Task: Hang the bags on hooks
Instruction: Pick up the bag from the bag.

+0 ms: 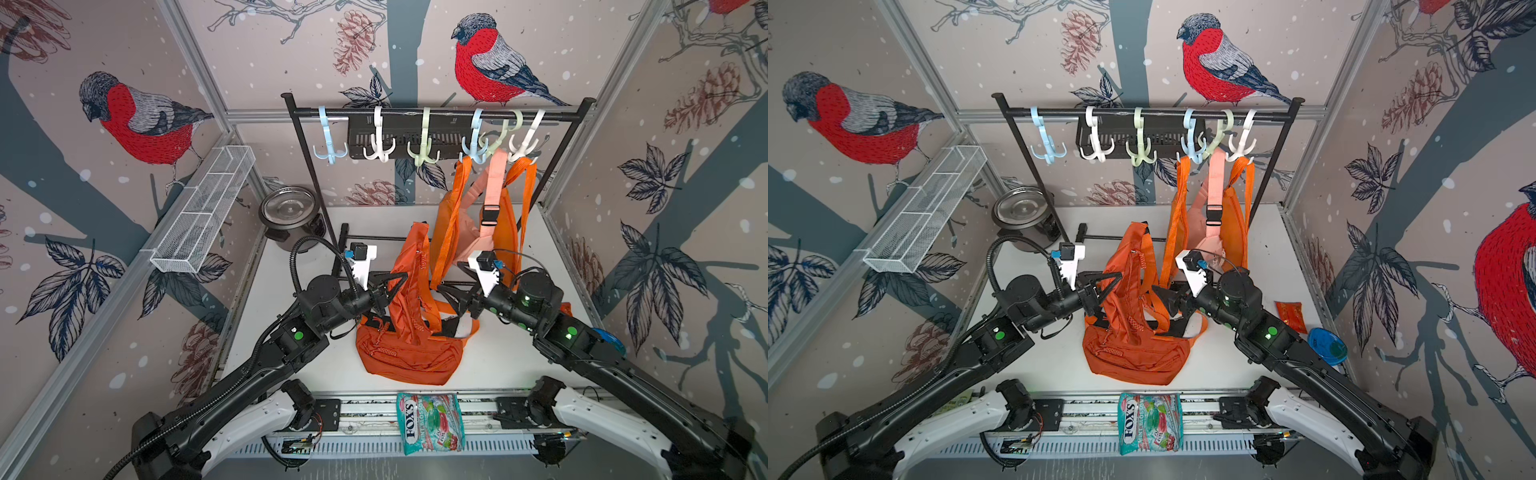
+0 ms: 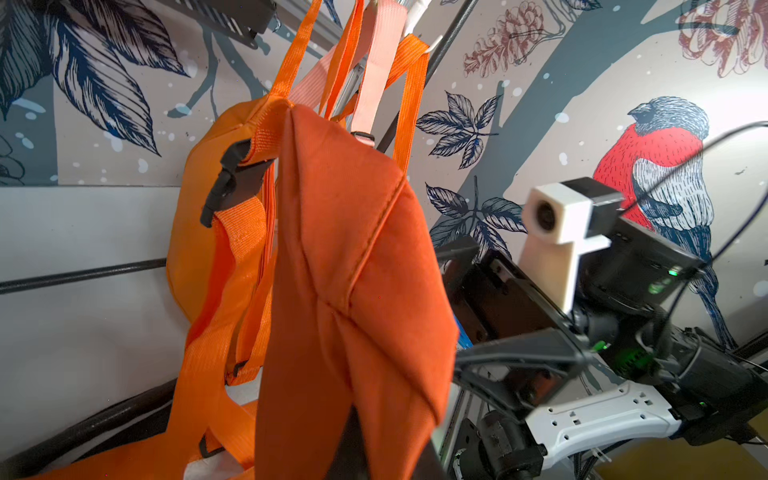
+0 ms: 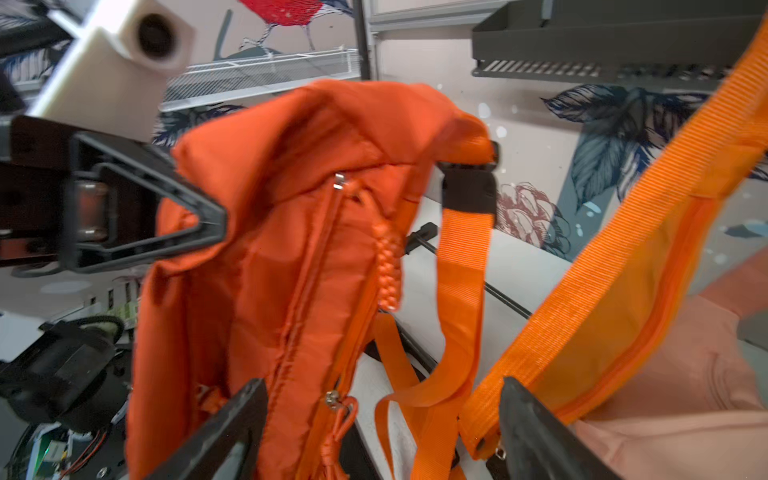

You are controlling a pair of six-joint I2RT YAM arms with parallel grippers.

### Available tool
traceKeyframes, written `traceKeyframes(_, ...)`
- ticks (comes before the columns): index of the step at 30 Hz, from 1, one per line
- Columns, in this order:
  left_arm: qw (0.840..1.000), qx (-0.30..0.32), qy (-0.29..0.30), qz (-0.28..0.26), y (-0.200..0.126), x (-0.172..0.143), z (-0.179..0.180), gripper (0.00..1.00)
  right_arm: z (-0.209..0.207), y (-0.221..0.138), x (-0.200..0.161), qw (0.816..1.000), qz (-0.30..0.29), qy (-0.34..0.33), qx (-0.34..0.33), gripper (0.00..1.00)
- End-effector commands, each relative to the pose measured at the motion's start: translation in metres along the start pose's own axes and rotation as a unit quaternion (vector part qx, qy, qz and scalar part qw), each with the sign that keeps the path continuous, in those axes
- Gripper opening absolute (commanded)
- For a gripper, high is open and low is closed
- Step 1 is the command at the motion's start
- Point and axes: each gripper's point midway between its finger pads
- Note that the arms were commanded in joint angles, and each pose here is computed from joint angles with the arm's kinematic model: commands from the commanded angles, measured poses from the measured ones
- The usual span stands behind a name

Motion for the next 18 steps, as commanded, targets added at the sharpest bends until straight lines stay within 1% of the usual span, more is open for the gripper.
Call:
traceKeyframes(1, 0.999, -0.034, 0.037, 0.0, -0.009, 0.011, -0.019, 0.0, -0.008, 0.001, 0.004, 0.999, -0.01, 0.04, 0.01, 0.88)
traceKeyframes(5, 0.997, -0.046, 0.056, -0.006, -0.021, 0.023, -0.031, 0.0, -0.017, 0.004, 0.0, 0.998, -0.015, 0.059, 0.016, 0.88)
traceKeyframes(8, 0.996, -0.062, 0.067, -0.012, -0.029, 0.031, -0.042, 0.0, -0.023, 0.012, -0.009, 0.998, -0.001, 0.069, 0.016, 0.9)
traceKeyframes(15, 0.993, -0.081, 0.083, -0.018, -0.04, 0.042, -0.057, 0.0, -0.011, 0.031, -0.02, 0.995, 0.021, 0.065, 0.068, 0.93)
traceKeyframes(18, 0.992, -0.088, 0.085, -0.021, -0.043, 0.044, -0.061, 0.0, -0.011, 0.041, -0.025, 0.994, 0.028, 0.067, 0.077, 0.94)
Point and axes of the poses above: each gripper's point midway between its finger pads, its own y axis out along the fingers, its own z axis along the line the jaws close on, x = y × z, and after that the axes turned 4 degrees about y, right-handed
